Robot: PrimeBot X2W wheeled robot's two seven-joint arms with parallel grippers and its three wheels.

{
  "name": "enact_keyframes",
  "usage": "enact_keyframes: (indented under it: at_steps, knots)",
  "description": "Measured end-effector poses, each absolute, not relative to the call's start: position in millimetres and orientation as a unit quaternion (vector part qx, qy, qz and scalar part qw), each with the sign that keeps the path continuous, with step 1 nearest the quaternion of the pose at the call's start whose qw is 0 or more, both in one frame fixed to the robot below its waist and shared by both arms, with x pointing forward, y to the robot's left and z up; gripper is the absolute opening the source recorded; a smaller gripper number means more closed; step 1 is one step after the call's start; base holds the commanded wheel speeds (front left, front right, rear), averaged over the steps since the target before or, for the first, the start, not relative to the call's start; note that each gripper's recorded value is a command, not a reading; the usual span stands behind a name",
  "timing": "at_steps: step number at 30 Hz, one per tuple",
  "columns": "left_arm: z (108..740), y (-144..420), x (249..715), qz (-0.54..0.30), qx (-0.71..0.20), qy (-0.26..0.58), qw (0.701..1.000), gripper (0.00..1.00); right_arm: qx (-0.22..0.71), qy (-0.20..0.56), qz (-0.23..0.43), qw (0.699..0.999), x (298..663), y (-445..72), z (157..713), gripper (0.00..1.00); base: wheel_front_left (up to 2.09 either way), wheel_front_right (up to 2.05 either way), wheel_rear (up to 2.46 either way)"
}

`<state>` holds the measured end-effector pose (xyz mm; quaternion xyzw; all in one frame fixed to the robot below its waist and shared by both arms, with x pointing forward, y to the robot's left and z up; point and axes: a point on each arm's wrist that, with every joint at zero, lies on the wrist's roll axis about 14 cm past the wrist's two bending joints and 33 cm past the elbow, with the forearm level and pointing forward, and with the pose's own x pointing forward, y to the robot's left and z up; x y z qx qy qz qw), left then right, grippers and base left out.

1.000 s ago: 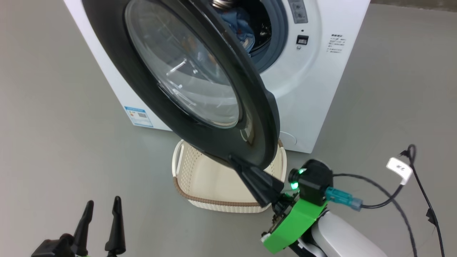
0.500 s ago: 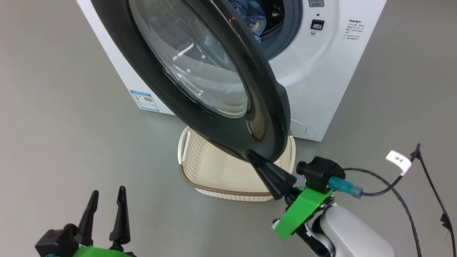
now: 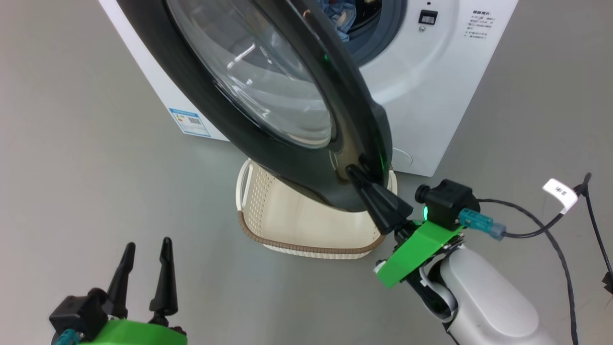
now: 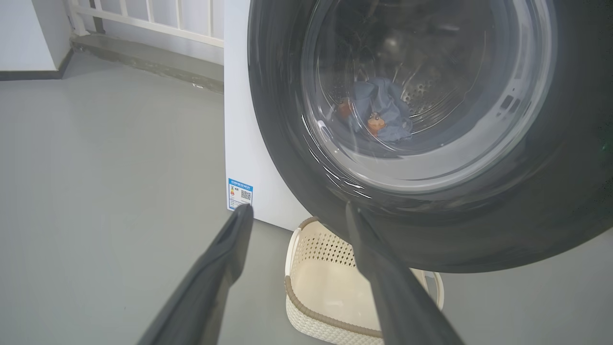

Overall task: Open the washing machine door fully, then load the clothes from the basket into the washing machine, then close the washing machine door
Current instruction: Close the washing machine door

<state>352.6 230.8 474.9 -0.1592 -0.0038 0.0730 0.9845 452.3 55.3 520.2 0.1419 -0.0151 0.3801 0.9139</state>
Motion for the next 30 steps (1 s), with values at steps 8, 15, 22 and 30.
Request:
enact_keyframes:
  at_steps: [8,15,22,30]
  knots:
    - [476.2,229.4,364.1,0.068,-0.156,-0.006,0.985,1.00,0.139,-0.027,0.357,0.923,476.5,43.8,521.5,0.00,0.00,0.00,0.00]
    - [474.3,226.6,370.7,0.064,-0.155,-0.003,0.986,1.00,0.135,-0.038,0.326,0.935,506.0,28.7,522.3,0.00,0.00,0.00,0.00]
    - [476.5,227.1,377.2,0.063,-0.152,-0.007,0.986,1.00,0.130,-0.049,0.311,0.940,529.5,24.3,524.3,0.00,0.00,0.00,0.00]
    - [475.3,223.6,380.8,0.060,-0.151,-0.004,0.987,1.00,0.126,-0.063,0.283,0.949,562.4,11.6,528.5,0.00,0.00,0.00,0.00]
